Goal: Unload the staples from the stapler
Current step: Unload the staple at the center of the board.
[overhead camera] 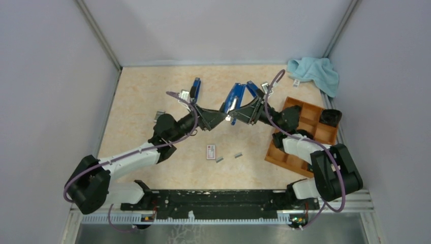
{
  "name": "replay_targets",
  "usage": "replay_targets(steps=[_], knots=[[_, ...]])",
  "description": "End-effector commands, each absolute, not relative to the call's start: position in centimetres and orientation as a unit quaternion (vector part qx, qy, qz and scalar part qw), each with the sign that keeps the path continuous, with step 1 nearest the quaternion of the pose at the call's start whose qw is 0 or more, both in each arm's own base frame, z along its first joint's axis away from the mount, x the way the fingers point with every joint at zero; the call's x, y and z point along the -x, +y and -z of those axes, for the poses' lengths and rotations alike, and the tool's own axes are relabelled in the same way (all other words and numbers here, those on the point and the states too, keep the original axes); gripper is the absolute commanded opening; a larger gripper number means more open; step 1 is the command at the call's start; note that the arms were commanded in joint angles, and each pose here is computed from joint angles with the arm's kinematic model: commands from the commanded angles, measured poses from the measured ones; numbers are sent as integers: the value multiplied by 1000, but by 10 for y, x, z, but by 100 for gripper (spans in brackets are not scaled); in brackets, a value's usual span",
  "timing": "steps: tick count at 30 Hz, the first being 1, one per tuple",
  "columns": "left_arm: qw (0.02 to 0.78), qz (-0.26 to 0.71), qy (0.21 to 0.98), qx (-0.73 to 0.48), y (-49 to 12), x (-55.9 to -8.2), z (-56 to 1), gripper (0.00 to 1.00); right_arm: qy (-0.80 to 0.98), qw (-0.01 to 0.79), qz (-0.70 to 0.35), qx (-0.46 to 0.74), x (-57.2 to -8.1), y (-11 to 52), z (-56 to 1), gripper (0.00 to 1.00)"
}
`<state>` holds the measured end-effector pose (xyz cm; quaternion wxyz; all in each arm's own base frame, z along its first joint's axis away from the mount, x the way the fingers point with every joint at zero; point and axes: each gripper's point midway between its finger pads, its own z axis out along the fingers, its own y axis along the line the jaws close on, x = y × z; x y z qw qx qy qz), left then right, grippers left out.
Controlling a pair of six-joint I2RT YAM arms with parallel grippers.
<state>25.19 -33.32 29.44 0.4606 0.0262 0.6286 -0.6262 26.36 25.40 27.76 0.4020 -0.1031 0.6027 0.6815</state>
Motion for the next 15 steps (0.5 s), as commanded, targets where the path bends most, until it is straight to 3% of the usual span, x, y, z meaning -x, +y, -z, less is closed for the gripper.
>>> replay_targets(steps=[1, 3, 4, 8, 15], knots=[[542, 595, 581, -121, -317, -232, -304, 83, 564, 455, -665, 180, -255, 252, -302, 0], [579, 564, 572, -143, -300, -225, -300, 98, 569, 455, -652, 211, -254, 251, -295, 0], [597, 548, 565, -154, -292, -221, -299, 99, 570, 454, -645, 230, -253, 251, -291, 0], [642, 511, 530, -216, -264, -191, -294, 99, 561, 437, -622, 328, -243, 256, -278, 0], [623, 540, 498, -269, -262, -156, -278, 99, 558, 408, -594, 413, -223, 252, -263, 0]])
